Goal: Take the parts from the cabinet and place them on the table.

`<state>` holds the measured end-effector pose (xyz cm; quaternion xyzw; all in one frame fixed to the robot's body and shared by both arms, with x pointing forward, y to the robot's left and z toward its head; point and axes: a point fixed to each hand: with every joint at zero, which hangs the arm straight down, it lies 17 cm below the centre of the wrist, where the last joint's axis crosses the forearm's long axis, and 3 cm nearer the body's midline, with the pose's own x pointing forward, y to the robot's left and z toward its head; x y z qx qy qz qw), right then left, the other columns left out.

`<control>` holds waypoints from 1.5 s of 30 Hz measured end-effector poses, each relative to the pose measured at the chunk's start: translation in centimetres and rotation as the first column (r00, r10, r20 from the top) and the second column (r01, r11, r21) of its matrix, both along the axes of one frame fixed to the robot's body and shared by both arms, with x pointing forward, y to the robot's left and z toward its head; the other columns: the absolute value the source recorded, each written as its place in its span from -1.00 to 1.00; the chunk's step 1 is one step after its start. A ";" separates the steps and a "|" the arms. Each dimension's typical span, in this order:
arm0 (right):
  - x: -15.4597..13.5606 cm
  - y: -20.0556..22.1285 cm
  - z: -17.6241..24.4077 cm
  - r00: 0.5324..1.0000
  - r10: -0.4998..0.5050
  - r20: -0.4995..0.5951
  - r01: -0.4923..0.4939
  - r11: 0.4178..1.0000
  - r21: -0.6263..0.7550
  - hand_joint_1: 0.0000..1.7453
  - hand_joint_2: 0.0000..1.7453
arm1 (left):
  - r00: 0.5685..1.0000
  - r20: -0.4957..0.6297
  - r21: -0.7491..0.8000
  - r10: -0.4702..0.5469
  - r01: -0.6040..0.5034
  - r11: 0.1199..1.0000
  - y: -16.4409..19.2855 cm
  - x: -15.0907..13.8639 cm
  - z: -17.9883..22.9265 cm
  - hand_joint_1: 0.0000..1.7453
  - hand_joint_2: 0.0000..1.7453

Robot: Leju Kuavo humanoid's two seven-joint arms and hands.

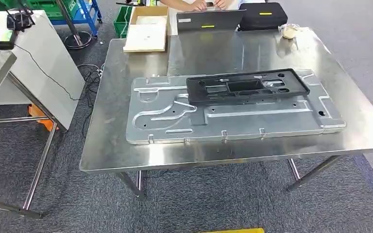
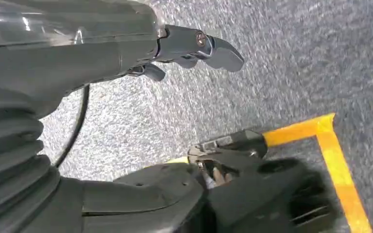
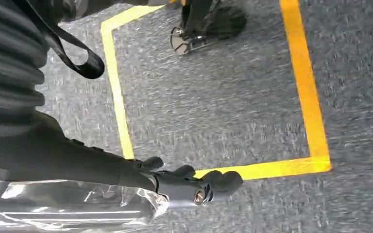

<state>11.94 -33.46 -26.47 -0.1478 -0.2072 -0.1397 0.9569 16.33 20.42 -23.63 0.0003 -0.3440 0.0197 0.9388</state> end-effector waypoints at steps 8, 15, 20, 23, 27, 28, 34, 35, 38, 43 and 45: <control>0.2 1.1 0.0 1.000 0.016 0.005 -0.016 0.999 0.028 -1.00 1.00 | 1.000 -0.023 -0.015 -0.011 0.011 1.000 0.0 -0.4 -0.3 -1.00 -1.00; 0.0 1.5 -0.2 1.000 0.019 -0.009 -0.018 0.999 0.039 -1.00 1.00 | 1.000 -0.012 -0.011 -0.013 0.013 1.000 0.0 -0.3 -0.2 -1.00 -1.00; 0.0 1.5 -0.2 1.000 0.019 -0.009 -0.018 0.999 0.038 -1.00 1.00 | 1.000 -0.010 -0.011 -0.014 0.014 1.000 0.0 -0.3 -0.1 -1.00 -1.00; -0.1 1.6 -0.2 1.000 0.022 -0.012 -0.021 0.999 0.039 -1.00 1.00 | 0.999 -0.046 -0.013 -0.009 0.009 1.000 0.1 -0.7 -0.5 -1.00 -1.00; 0.0 1.6 -0.2 1.000 0.027 -0.014 -0.026 0.999 0.039 -1.00 1.00 | 0.997 -0.082 -0.032 0.012 -0.014 0.999 0.0 -1.2 -0.8 -1.00 -1.00; 0.0 1.6 -0.2 1.000 0.027 -0.016 -0.026 0.999 0.037 -1.00 1.00 | 0.996 -0.088 -0.037 0.014 -0.017 0.999 0.0 -1.2 -0.9 -1.00 -1.00; 0.0 1.5 -0.2 0.999 0.026 -0.020 -0.025 0.999 0.032 -1.00 1.00 | 0.995 -0.099 -0.046 0.030 -0.034 0.998 0.0 -1.4 -1.0 -1.00 -1.00; 0.0 1.5 -0.2 0.999 0.026 -0.020 -0.025 0.999 0.032 -1.00 1.00 | 0.995 -0.098 -0.046 0.031 -0.036 0.998 0.1 -1.2 -0.9 -1.00 -1.00; 0.1 1.6 -0.2 0.999 0.026 -0.019 -0.026 0.999 0.033 -1.00 1.00 | 0.995 -0.091 -0.046 0.035 -0.040 0.998 0.2 -0.7 -0.8 -1.00 -1.00; 0.0 1.5 -0.2 0.999 0.026 -0.020 -0.026 0.999 0.031 -1.00 1.00 | 0.995 -0.093 -0.049 0.038 -0.043 0.998 0.1 -0.7 -0.8 -1.00 -1.00; 0.0 1.5 -0.2 0.999 0.026 -0.021 -0.025 0.999 0.031 -1.00 1.00 | 0.995 -0.092 -0.050 0.039 -0.043 0.998 0.1 -0.7 -0.8 -1.00 -1.00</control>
